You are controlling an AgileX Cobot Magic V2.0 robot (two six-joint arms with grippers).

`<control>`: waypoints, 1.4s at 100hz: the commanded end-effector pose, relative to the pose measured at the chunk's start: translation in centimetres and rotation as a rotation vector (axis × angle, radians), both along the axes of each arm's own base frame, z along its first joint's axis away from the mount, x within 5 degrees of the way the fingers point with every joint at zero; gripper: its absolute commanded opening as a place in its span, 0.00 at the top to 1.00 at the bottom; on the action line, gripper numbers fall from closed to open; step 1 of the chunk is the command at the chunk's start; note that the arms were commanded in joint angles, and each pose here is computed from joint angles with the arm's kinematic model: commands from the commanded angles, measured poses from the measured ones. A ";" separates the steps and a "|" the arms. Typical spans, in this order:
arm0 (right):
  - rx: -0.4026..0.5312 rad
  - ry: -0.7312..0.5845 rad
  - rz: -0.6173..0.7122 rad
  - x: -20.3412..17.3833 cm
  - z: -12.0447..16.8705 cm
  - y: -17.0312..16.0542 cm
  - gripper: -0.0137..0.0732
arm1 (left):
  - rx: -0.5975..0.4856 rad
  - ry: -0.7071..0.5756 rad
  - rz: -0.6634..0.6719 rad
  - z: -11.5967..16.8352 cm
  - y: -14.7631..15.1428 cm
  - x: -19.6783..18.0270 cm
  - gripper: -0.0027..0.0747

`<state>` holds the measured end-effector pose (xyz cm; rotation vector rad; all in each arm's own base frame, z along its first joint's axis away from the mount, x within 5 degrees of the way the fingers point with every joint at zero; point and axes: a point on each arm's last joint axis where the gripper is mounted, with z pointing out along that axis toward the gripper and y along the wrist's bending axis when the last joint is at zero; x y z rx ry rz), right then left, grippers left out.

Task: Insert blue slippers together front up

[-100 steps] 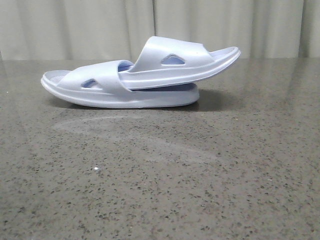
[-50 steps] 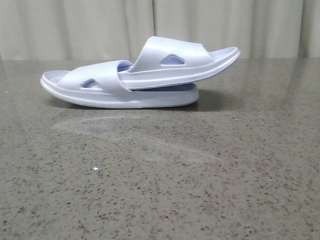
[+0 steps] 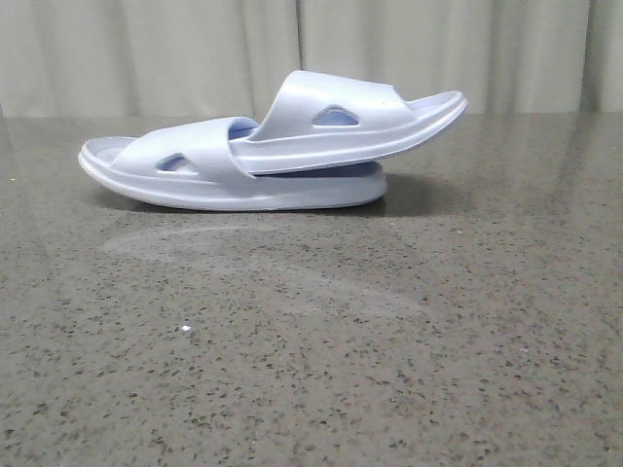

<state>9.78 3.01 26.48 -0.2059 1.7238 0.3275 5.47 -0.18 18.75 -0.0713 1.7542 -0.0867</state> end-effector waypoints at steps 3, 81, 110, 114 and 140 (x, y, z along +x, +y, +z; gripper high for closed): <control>0.021 -0.030 -0.018 0.1 1.0 -0.1 0.95 | -0.008 -0.086 0.007 0.5 0.0 -0.1 0.95; -0.170 -0.063 -0.130 0.4 0.7 -1.4 0.95 | -0.008 -0.086 0.007 0.5 0.0 -0.1 0.95; -0.153 -0.062 -0.333 0.7 -0.2 -3.2 0.95 | -0.008 -0.086 0.007 0.5 0.0 -0.1 0.95; -0.150 -0.078 -0.335 0.7 -0.6 -3.2 0.95 | -0.008 -0.086 0.007 0.5 0.0 -0.1 0.95; -0.115 -0.194 -0.325 -2.0 -4.5 -3.0 0.95 | -0.008 -0.086 0.007 0.5 0.0 -0.1 0.95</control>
